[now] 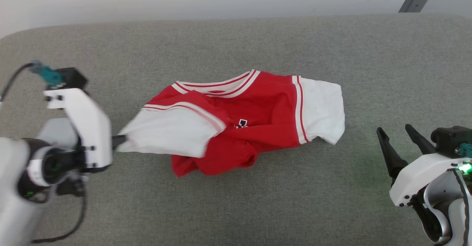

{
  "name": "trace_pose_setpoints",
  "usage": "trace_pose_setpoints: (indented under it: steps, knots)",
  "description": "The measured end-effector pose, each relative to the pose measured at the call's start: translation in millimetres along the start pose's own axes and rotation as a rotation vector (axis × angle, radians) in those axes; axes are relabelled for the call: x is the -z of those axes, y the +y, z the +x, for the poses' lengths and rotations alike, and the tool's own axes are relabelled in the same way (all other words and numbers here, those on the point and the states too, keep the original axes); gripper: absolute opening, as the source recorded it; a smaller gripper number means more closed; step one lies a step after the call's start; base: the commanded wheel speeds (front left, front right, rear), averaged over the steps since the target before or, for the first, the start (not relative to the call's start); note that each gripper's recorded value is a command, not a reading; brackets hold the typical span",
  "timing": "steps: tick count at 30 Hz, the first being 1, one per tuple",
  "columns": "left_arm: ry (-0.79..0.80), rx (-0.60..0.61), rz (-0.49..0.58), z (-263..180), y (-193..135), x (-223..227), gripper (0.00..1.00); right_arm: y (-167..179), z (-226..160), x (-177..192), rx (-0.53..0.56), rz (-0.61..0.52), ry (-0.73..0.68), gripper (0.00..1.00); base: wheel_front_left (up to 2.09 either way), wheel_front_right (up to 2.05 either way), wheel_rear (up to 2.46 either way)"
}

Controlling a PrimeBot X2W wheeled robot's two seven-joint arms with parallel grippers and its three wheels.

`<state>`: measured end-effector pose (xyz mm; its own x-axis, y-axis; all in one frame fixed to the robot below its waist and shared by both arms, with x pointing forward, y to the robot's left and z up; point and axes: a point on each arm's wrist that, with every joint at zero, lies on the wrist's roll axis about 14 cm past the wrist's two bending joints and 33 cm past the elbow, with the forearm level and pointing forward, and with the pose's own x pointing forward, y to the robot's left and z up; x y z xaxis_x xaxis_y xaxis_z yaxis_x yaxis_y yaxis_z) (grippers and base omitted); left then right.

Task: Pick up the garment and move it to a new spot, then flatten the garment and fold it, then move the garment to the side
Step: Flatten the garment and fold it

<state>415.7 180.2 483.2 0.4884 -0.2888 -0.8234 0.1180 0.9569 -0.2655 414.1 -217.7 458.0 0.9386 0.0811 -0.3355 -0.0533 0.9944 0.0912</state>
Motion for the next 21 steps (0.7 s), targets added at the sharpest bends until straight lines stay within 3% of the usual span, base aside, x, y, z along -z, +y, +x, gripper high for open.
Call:
trace_pose_setpoints:
  steps: [12,15,21]
  knots:
    - [0.052,-0.401,0.077,-15,115,16,0.0,5,10,4,-0.017,-0.006,0.021,1.0,0.0,0.0,0.0]
    - [0.063,-0.468,0.118,-12,133,16,0.0,6,11,4,-0.021,-0.002,0.022,1.0,0.0,0.0,0.0]
    - [0.1,-0.478,0.133,10,144,25,0.0,5,14,7,-0.021,-0.002,0.031,1.0,0.0,0.0,0.0]
